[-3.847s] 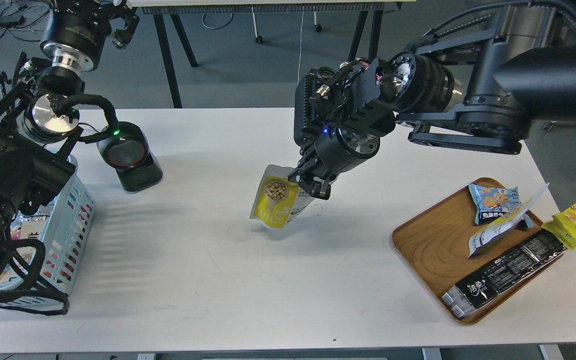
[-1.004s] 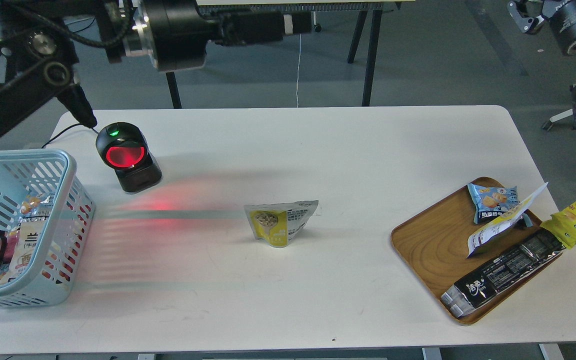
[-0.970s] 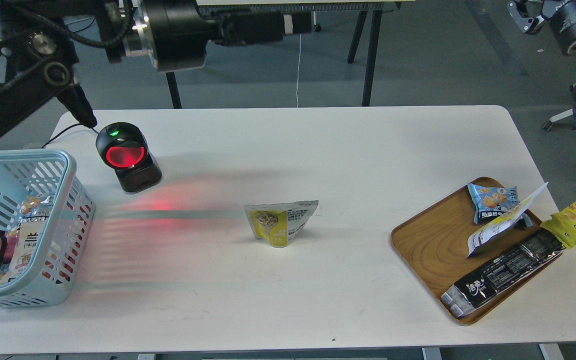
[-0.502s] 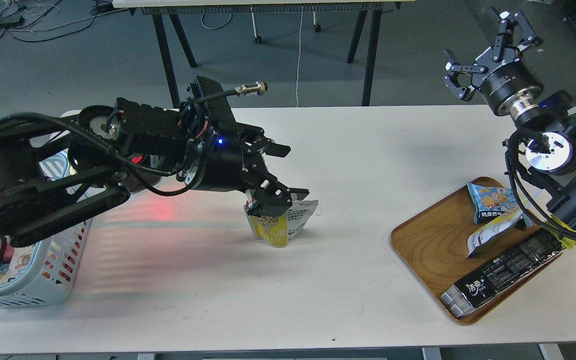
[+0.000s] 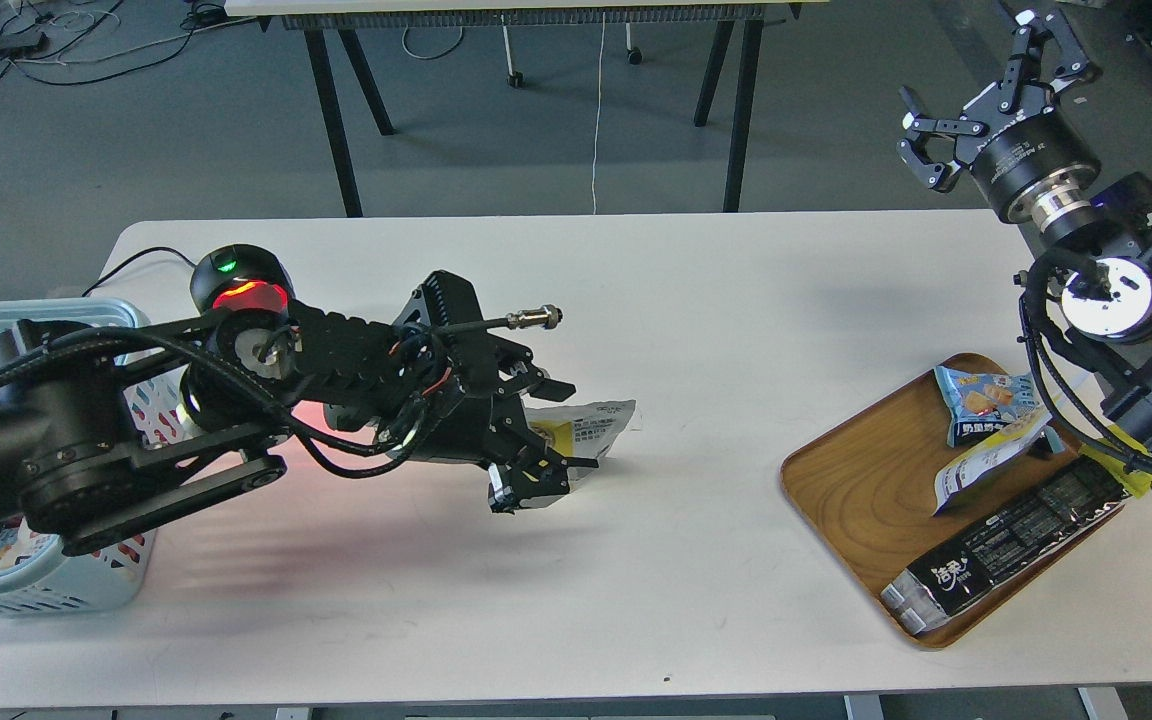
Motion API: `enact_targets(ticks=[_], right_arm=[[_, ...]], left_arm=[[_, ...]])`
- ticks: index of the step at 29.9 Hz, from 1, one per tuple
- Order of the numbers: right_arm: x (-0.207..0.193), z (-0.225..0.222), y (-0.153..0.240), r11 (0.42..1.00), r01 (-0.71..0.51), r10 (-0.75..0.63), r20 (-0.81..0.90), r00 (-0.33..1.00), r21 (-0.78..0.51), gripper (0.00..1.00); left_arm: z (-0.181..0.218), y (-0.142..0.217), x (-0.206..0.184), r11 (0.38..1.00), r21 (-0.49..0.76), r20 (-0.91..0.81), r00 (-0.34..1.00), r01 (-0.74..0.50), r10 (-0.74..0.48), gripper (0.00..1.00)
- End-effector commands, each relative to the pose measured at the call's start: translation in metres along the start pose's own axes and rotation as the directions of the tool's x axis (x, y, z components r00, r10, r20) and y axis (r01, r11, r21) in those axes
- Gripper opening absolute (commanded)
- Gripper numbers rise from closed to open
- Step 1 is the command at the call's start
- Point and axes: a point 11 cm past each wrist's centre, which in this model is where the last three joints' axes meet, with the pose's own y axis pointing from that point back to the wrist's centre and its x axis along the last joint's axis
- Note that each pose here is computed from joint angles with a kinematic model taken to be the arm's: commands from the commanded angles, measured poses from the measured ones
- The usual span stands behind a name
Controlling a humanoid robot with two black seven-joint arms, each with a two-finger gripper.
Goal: Scan snack and place in basket
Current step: 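Reach the left gripper to the yellow bag and grasp it, then hold the yellow bag in front of the barcode scanner with the left gripper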
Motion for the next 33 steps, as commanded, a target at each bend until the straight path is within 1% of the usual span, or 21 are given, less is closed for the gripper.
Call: enact_targets(ticks=[1,7,8,15,17,18,22,24,31,33], right_arm=[[0.0,-0.001,0.0,1.0,0.0,0.0,-0.003,1.0,-0.001,0.99],[0.0,0.0,0.0,1.0,0.002,-0.002,-0.003,1.0,0.0,0.99],[0.0,-0.001,-0.001,1.0,0.002,-0.002,-0.003,1.0,0.003,0.99],[0.011,-0.025,0.003,0.998,-0.024,0.024,-0.008,1.0,0.054,0.99],[0.011,-0.026,0.003,0.998,-0.026,0.026,-0.01,1.0,0.055,0.99],[0.013,-0.028,0.004,0.998,-0.028,0.029,-0.014,0.999,0.057,0.99],[0.015,-0.032,0.005,0.998,-0.032,0.033,-0.018,0.999,0.062,0.99],[0.015,-0.031,0.006,0.998,-0.033,0.034,-0.018,0.999,0.06,0.99],[0.016,-0.033,0.006,0.997,-0.033,0.035,-0.021,0.999,0.064,0.99],[0.016,-0.034,0.006,0.997,-0.034,0.036,-0.021,0.999,0.064,0.99]], left_arm=[[-0.005,0.0,-0.001,1.0,0.013,-0.003,1.0,0.005,-0.005,0.63],[-0.015,0.0,-0.004,0.999,0.04,-0.018,1.0,0.019,-0.018,0.61],[-0.016,-0.001,-0.006,0.999,0.042,-0.023,1.0,0.022,-0.021,0.6],[-0.016,-0.001,-0.004,0.999,0.038,-0.02,1.0,0.019,-0.019,0.33],[-0.017,-0.001,-0.004,0.999,0.044,-0.019,1.0,0.02,-0.019,0.24],[-0.017,-0.001,-0.004,0.999,0.05,-0.019,1.0,0.02,-0.019,0.17],[-0.017,-0.002,-0.005,0.999,0.048,-0.021,1.0,0.02,-0.019,0.04],[-0.016,-0.002,-0.004,0.999,0.047,-0.02,1.0,0.018,-0.017,0.01],[-0.015,0.004,-0.003,0.999,0.043,-0.014,1.0,0.011,-0.01,0.0],[-0.018,0.012,-0.003,0.998,0.055,-0.01,1.0,0.009,-0.008,0.0]])
